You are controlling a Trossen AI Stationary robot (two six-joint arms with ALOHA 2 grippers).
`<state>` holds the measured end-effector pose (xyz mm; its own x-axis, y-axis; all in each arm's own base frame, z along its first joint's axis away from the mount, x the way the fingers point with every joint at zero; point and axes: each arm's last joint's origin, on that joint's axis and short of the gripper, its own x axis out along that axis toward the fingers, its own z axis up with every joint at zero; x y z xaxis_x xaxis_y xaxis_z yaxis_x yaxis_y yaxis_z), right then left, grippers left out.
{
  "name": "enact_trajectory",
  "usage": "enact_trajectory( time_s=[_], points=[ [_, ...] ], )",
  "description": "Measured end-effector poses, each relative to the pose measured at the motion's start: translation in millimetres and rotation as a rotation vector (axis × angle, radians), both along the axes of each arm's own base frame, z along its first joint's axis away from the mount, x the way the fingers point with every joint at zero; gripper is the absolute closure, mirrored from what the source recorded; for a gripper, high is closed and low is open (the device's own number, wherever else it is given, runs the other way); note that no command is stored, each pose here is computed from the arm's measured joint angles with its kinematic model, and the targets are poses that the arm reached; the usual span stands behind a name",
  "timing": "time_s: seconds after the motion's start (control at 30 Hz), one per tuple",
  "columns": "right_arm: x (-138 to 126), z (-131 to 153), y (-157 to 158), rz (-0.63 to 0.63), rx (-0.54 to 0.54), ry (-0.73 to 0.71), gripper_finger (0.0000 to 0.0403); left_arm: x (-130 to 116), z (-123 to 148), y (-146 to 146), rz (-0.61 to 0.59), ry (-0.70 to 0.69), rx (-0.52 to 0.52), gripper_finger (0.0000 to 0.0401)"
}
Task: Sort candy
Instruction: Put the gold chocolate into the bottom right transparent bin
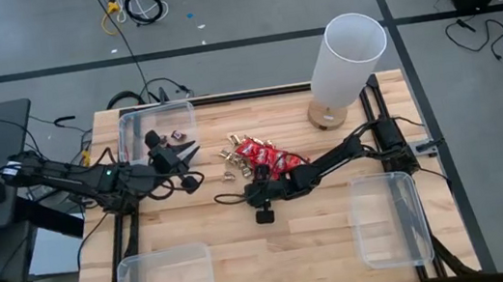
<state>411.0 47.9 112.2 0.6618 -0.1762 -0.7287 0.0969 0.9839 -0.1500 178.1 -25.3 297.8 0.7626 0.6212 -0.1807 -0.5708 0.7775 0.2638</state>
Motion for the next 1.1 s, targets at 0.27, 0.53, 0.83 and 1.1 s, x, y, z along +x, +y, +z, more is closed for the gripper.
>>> enact_trajectory(
  time_s=[0.27,0.53,0.83,1.1],
  points=[
    [0,0,1,0.032,0.016,0.000,0.0393,3,-3,-1,0.001,0.016,0.003,0.0319],
    [1,1,1,0.029,0.018,-0.003,0.0402,12,-11,-3,0.001,0.060,0.014,0.0319],
    [-5,31,1,0.029,0.029,-0.037,0.0403,12,-10,-2,0.051,0.058,0.035,0.0319],
    [-40,92,1,0.016,0.051,0.016,0.0403,12,-10,-2,0.053,0.058,0.036,0.0319]
  ],
)
